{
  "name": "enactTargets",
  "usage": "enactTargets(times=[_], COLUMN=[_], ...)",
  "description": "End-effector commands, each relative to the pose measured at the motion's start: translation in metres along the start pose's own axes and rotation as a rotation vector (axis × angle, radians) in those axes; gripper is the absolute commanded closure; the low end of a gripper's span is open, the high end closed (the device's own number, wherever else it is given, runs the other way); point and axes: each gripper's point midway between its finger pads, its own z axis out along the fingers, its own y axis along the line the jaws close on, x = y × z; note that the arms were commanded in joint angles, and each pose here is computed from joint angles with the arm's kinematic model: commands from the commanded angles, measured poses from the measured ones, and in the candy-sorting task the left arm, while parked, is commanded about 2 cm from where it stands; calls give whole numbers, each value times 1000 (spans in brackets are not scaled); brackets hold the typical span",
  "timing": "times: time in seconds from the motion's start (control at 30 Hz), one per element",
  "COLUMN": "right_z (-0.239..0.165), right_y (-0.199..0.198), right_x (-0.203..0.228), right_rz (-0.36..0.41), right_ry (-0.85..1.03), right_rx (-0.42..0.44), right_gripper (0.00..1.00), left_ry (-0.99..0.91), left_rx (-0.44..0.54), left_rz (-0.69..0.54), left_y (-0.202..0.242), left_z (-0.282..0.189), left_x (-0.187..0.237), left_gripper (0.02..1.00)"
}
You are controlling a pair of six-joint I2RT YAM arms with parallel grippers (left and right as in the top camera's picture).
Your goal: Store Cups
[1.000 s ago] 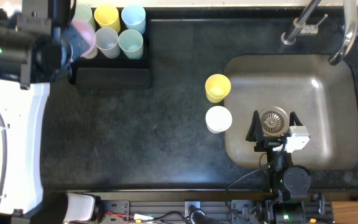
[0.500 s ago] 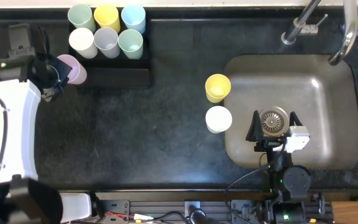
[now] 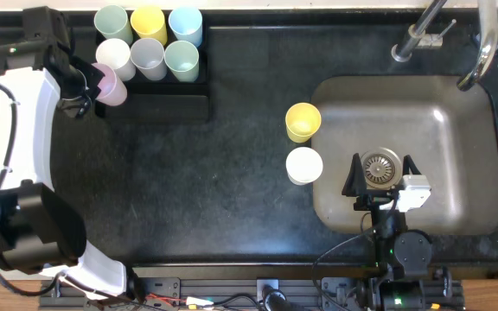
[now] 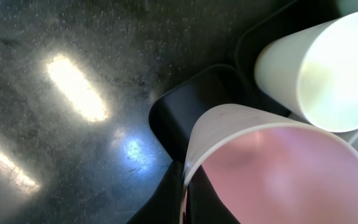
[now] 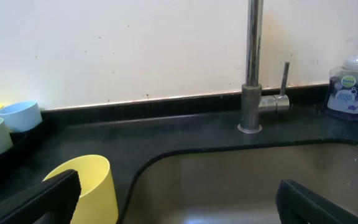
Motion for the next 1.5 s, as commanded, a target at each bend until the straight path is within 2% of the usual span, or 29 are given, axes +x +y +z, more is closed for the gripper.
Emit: enactTargets(times=[0.03,0.23,0.6,0.63,0.67,0.7,0.73,0.77,0.83,1.03,1.17,1.27,1.33,1.5], right_z=[0,0,0,0,0,0,0,0,0,0,0,0,0,0], right_y=[0,0,0,0,0,0,0,0,0,0,0,0,0,0], right_x=[4,3,4,4,3,3,3,3,3,3,4,4,3,4], right_rz=[4,4,4,4,4,4,4,4,4,4,4,4,4,4], right_ry=[1,0,1,1,0,0,0,1,0,0,1,1,0,1], right_rx=[-3,-3,-3,-3,-3,-3,-3,-3,-3,-3,-3,-3,-3,-3], right_gripper=[5,3,3,5,7,5,5,5,5,3,5,3,5,5], left_ry=[21,29,29,29,29,30,30,32,33,29,13,20,7,-106], left_rx=[-18,-68,-88,-88,-89,-89,-89,-88,-87,-77,-33,45,112,258], left_rz=[-8,-3,-1,-1,-1,-1,-1,-1,0,0,17,70,138,475], left_y=[-2,3,1,1,1,1,1,1,0,1,-2,-16,-34,-106], left_z=[11,29,51,51,51,51,51,51,51,41,4,-32,-54,-83], left_x=[-1,-1,-4,-4,-4,-4,-4,-3,-3,-3,6,28,50,125], left_gripper=[982,982,982,936,805,638,334,154,20,20,20,20,20,20])
